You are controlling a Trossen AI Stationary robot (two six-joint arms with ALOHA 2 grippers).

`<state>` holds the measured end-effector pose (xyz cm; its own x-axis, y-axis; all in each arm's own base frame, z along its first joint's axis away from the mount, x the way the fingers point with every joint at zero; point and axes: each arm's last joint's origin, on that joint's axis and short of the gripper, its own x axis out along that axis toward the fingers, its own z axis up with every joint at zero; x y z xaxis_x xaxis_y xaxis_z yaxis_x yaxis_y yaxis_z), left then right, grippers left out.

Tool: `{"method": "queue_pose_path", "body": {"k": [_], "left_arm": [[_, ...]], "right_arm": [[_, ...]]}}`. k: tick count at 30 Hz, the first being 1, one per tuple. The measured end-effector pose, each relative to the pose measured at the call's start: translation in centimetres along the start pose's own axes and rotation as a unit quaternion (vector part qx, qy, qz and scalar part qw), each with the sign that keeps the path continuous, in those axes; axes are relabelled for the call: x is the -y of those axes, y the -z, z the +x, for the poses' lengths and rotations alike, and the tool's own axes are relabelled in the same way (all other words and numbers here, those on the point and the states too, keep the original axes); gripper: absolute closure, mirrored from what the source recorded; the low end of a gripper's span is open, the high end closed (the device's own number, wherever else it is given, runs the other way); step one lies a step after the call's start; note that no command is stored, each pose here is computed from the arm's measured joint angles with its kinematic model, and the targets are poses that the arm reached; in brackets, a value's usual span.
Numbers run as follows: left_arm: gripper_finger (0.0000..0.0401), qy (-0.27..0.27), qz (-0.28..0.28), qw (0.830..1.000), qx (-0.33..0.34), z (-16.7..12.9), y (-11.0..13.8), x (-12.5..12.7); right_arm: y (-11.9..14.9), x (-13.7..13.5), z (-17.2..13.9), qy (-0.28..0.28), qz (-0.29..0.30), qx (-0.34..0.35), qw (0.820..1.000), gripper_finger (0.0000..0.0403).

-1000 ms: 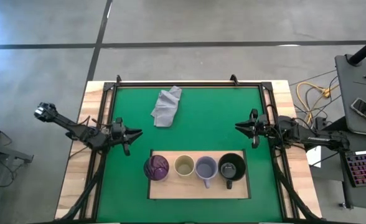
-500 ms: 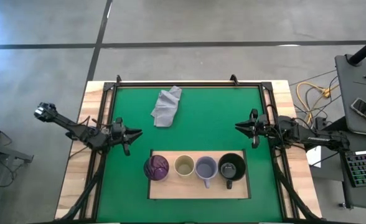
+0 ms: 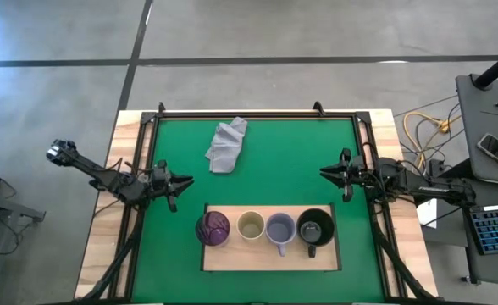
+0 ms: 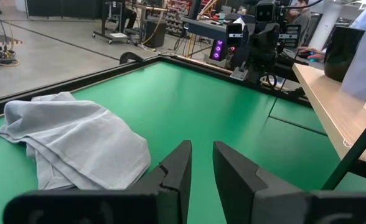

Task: Stack small to large cups/mugs on shelf
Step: Return to Home Position

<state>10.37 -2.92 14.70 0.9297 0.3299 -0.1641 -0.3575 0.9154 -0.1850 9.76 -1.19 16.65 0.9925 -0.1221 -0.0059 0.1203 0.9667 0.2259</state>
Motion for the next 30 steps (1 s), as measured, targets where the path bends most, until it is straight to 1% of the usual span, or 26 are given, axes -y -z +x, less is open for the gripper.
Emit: {"method": "queue_pose_path", "body": {"k": [14,30], "left_arm": [[0.0349,0.001,-0.001,1.0,0.001,-0.01,-0.02,0.0],[0.0349,0.001,-0.001,1.0,0.001,-0.01,-0.02,0.0]], "right_arm": [[0.0,0.0,0.0,0.0,0.0,0.0,1.0,0.0323],[0.0,0.0,0.0,0.0,0.0,0.0,1.0,0.0333]]}}
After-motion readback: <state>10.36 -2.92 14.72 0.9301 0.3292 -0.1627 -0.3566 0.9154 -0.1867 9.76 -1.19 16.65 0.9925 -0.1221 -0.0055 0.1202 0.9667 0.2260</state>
